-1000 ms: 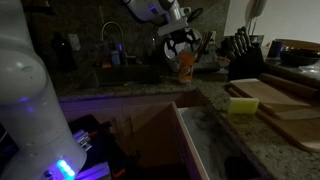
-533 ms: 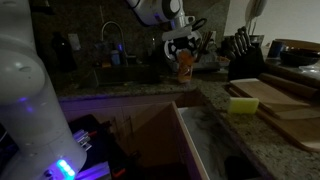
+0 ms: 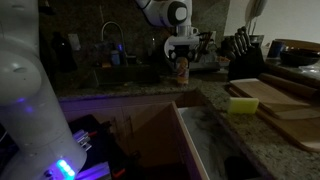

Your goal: Put the orange packet in the open drawer

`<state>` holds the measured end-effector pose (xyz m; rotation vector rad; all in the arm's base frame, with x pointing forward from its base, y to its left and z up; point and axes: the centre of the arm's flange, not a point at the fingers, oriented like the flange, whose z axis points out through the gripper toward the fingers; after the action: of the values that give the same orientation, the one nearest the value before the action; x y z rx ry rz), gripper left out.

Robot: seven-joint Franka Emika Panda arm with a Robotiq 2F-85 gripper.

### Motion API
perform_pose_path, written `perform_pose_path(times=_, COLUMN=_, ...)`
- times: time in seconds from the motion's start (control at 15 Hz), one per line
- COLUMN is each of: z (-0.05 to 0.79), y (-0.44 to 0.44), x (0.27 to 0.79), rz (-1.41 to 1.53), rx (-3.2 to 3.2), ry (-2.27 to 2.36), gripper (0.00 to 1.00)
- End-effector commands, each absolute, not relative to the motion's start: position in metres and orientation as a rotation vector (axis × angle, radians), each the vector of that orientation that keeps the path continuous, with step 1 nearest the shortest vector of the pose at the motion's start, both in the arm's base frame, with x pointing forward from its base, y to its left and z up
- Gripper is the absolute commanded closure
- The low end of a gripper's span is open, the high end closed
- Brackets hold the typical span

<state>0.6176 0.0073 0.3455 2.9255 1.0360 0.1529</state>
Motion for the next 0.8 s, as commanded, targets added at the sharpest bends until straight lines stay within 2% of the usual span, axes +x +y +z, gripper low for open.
perform_pose_path(times=0.0, z=0.344, y=-0.005, x=0.634, rz=0.098, rx=2.908, ry=1.045, gripper=0.54)
perform_pose_path(times=0.4, z=0.35, y=-0.009, x=0.641, rz=0.177, rx=2.907, ry=0.962, gripper=0.95)
perform_pose_path(times=0.47, z=0.352, y=-0.009, x=0.642, rz=0.188, rx=2.904, ry=0.94, gripper=0.99)
perform_pose_path(times=0.73, z=0.368, y=-0.006, x=0.65, rz=0.203, rx=2.89, ry=0.758, gripper=1.0)
